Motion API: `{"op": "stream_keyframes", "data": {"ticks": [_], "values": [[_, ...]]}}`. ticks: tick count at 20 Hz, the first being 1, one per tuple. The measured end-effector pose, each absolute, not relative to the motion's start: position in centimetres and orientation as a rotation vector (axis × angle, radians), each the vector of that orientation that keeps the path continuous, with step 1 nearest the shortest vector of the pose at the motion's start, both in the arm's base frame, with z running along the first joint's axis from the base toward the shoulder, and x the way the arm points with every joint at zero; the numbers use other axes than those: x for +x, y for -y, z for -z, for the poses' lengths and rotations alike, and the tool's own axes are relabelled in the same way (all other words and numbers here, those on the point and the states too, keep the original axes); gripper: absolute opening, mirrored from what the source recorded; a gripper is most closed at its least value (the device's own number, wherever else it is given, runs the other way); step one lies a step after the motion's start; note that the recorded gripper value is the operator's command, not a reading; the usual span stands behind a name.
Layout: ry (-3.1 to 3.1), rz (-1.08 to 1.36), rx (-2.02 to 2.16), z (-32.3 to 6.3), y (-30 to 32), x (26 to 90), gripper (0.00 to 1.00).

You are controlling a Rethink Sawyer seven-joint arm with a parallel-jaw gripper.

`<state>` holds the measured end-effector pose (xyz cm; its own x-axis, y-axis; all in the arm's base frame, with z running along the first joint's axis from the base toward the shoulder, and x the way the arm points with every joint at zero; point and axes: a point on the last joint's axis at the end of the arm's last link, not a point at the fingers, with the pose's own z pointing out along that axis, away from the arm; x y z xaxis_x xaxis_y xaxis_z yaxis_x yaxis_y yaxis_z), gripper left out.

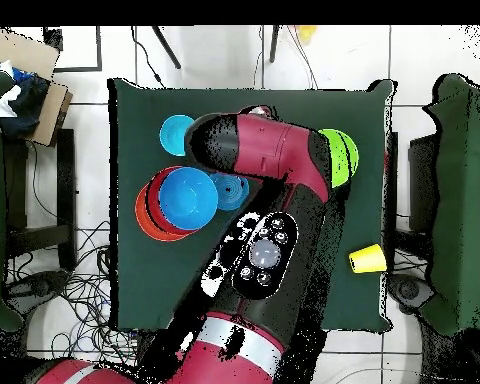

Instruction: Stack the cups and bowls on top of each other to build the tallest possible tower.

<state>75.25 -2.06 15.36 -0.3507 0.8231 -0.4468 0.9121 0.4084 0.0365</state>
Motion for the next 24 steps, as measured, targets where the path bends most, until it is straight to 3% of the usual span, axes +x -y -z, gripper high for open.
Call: {"op": "stream_keyframes", "data": {"ticks": [24], "values": [[-2.323, 0.250, 1.312, -10.5, -2.2, 81.4, 1.00]]}}
